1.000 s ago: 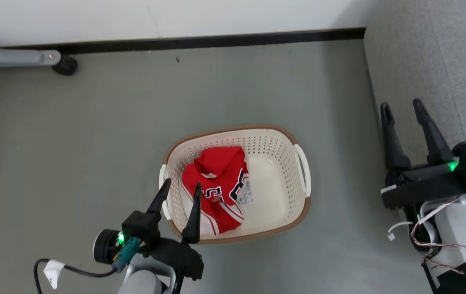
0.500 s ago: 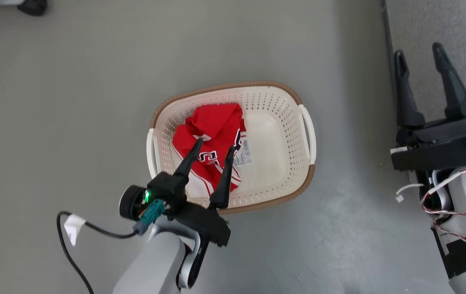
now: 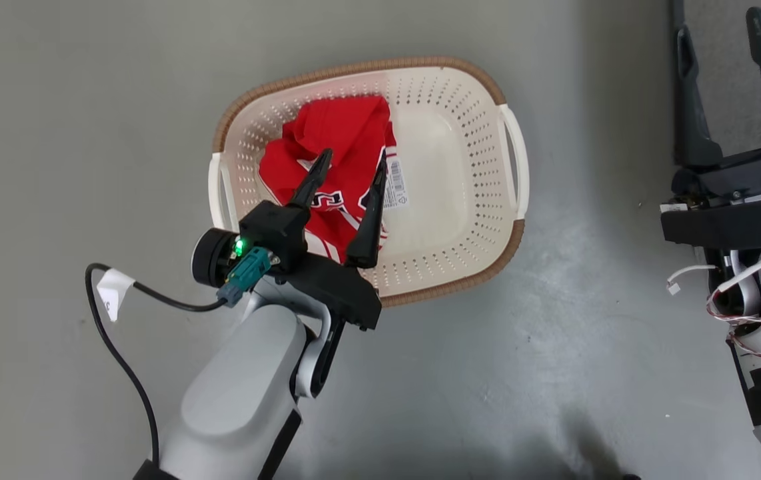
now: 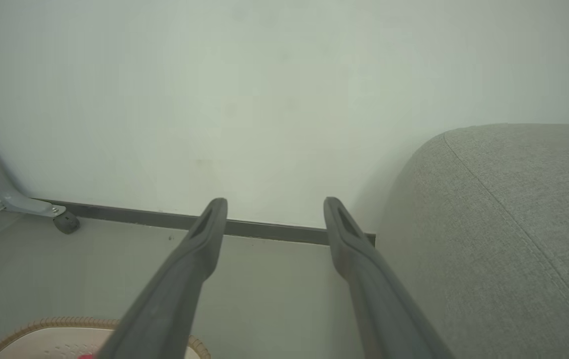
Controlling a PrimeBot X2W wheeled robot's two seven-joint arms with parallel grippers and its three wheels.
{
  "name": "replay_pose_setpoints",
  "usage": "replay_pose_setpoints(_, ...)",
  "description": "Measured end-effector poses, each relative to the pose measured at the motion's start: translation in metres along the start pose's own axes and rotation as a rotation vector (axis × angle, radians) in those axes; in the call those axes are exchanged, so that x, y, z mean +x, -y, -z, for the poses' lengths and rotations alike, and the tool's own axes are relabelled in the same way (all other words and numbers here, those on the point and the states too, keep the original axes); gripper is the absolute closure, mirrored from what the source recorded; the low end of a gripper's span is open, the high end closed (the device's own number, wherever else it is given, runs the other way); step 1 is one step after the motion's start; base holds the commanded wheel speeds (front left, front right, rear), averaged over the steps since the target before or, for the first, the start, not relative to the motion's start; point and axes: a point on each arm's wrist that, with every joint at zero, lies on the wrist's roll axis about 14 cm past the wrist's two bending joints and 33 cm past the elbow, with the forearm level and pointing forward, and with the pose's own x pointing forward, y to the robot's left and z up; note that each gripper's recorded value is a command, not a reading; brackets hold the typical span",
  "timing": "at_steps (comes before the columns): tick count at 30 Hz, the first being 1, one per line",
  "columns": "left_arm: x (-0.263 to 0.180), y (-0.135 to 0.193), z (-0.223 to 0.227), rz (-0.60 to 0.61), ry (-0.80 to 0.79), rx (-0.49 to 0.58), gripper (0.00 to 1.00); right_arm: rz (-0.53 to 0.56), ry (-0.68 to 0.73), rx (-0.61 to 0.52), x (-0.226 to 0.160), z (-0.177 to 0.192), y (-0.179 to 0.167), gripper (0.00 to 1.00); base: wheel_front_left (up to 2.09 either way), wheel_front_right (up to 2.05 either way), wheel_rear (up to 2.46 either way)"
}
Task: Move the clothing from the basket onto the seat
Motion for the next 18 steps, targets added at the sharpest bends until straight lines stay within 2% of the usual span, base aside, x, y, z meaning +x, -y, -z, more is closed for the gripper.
replay_pose_setpoints(7, 0.018, -0.017, 0.031, -0.026, -0.084, -0.019, 0.00, -0.011, -0.024, -0.004, 0.008, 0.025, 0.001, 0.00, 0.00, 0.00, 0.00)
replay_pose_setpoints(18, 0.037, -0.039, 0.068, -0.034, -0.226, 0.076, 0.00, -0.043, -0.055, -0.004, 0.009, 0.050, -0.008, 0.00, 0.00, 0.00, 0.00)
